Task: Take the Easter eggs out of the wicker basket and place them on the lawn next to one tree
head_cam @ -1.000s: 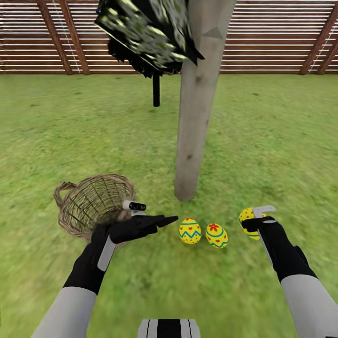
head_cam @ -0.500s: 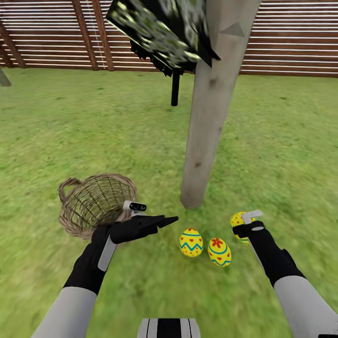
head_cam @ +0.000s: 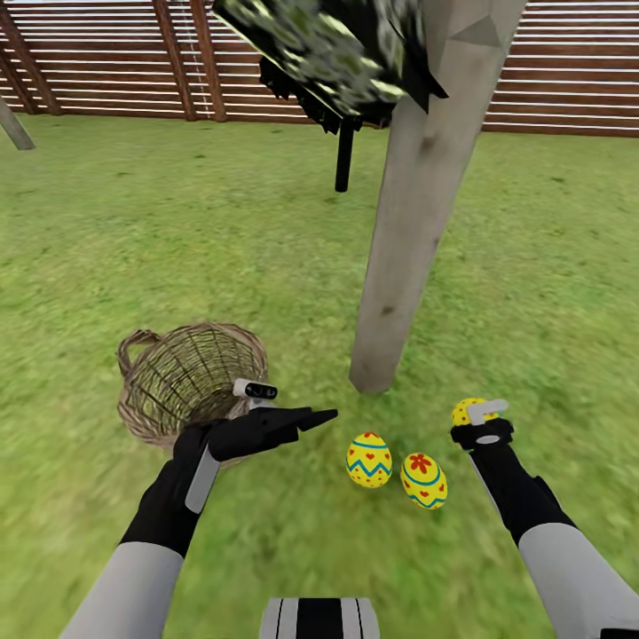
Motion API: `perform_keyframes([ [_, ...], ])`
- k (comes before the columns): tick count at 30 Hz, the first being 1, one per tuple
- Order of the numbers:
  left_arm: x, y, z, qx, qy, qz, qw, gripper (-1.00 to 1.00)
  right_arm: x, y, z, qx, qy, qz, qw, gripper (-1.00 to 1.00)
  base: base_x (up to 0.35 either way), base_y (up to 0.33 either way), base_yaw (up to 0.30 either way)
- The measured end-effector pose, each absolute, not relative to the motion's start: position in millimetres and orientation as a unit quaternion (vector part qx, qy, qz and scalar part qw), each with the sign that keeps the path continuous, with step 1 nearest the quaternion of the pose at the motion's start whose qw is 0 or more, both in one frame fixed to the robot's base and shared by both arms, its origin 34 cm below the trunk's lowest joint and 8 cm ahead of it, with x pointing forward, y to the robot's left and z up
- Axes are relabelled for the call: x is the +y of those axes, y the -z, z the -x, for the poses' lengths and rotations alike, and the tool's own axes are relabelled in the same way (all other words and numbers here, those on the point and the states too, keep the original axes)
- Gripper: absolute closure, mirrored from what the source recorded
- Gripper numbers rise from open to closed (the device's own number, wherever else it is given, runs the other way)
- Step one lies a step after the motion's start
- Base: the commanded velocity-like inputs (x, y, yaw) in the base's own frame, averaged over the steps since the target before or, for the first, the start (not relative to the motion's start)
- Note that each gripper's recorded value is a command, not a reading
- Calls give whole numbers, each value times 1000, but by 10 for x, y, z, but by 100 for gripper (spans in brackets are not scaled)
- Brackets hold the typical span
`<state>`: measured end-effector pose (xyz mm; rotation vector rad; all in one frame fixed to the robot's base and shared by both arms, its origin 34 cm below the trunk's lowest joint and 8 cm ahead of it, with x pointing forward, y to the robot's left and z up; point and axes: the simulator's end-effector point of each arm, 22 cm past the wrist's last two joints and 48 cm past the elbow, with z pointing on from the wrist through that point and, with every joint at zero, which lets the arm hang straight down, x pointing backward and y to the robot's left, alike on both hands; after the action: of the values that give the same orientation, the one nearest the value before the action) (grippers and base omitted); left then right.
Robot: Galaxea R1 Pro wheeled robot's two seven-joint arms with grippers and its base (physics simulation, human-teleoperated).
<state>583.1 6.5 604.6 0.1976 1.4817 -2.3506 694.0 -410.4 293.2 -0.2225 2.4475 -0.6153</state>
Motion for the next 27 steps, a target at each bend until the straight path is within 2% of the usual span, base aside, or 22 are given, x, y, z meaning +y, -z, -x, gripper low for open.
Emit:
perform_keyframes([
  [11,44,-6084,-5830,517,835,-69,178,-100,-4077,-2933,-6947,921,232,88,300,100,0,-281,0],
  [16,31,-6075,-5835,514,837,-65,177,-100,-4038,-2857,-6919,926,218,95,294,100,0,-25,0],
  [24,-113,-5954,-5753,514,841,-72,152,-100,-3920,-2087,-6384,949,171,122,234,100,0,0,0],
  [27,-121,-5893,-5758,515,842,-68,148,-100,-3885,-1998,-6377,946,165,128,247,100,0,0,0],
])
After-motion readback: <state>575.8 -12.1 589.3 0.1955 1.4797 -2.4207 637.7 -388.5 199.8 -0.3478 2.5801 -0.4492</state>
